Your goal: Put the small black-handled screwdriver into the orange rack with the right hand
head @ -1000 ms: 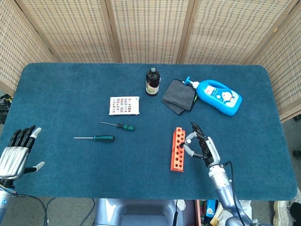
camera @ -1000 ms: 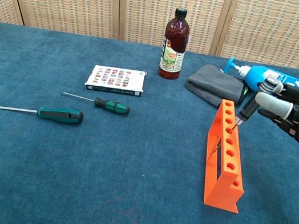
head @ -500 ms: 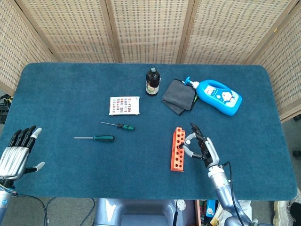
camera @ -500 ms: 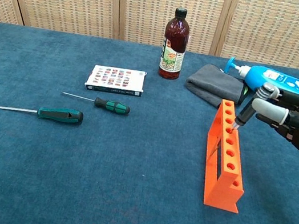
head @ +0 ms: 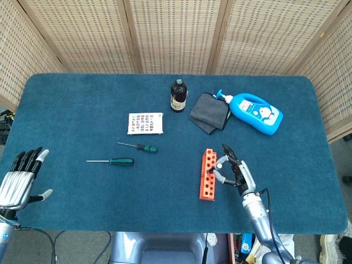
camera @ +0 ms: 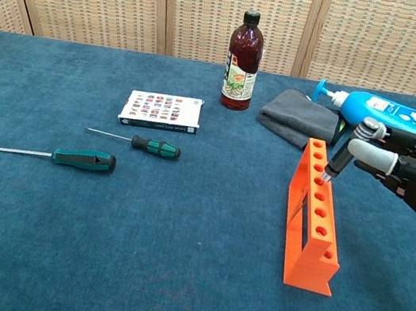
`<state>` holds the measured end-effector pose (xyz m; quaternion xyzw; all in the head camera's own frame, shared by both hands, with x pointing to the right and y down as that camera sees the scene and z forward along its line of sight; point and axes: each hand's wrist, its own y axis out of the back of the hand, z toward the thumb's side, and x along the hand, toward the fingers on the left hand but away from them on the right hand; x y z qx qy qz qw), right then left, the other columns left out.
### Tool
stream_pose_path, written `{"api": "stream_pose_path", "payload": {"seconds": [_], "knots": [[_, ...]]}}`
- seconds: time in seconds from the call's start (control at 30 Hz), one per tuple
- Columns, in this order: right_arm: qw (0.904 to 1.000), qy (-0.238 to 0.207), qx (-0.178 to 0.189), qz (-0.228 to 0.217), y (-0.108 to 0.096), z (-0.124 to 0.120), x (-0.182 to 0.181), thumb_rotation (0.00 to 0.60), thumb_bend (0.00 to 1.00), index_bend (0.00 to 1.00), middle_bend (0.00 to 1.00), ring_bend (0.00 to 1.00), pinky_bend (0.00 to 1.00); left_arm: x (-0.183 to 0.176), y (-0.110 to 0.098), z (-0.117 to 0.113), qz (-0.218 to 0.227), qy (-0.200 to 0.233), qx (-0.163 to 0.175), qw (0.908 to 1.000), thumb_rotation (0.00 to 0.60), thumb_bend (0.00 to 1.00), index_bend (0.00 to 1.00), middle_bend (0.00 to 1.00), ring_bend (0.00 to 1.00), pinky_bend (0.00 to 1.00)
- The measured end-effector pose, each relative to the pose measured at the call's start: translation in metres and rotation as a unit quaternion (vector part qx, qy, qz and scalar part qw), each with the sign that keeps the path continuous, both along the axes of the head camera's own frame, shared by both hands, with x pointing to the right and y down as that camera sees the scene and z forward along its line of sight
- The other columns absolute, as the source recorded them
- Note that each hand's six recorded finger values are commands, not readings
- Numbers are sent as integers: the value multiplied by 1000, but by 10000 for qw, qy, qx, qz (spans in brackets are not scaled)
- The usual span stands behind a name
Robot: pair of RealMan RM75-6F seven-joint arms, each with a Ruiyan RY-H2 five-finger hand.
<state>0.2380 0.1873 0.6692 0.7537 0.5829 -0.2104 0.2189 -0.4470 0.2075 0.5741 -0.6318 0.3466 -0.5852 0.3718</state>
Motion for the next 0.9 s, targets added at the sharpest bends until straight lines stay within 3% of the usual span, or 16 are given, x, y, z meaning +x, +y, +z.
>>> {"api": "stream_pose_path", "payload": {"seconds": [0.9], "knots": [[10000,24,-28,-32,3,5,-1,600,302,657,36,0,0,1,0,1,10,-5,-14,10000,600,0,0,0,0,0]]}}
